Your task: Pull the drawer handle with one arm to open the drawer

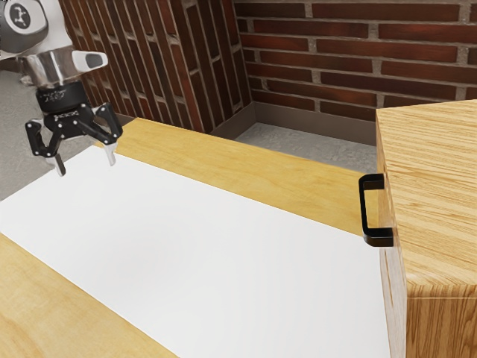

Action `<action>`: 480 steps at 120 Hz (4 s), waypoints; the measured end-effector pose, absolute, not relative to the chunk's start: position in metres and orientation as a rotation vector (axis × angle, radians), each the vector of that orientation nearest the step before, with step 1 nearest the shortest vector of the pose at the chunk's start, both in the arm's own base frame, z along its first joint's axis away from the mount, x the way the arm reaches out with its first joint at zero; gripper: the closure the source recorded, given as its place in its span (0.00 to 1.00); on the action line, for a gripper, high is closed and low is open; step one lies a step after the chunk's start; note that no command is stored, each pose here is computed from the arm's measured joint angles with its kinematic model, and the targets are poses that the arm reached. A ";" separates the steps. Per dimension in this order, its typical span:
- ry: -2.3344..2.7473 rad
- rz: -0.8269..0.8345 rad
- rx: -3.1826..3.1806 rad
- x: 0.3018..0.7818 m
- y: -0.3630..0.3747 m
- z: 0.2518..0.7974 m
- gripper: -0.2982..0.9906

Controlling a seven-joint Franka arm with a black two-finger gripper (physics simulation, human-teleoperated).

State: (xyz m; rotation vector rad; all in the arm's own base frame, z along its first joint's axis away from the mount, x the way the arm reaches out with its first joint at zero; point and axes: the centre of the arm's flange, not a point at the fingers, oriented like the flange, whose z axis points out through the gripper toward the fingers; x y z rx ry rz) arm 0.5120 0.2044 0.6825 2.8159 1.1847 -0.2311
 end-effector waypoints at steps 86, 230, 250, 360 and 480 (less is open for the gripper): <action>0.758 0.328 2.588 0.440 0.027 0.791 0.23; 0.969 0.259 2.341 0.511 -0.156 0.676 0.24; 1.001 0.235 2.323 0.508 -0.164 0.669 0.24; 0.768 0.393 2.432 0.499 -0.198 0.657 0.24; 0.577 0.366 2.513 0.539 -0.182 0.616 0.25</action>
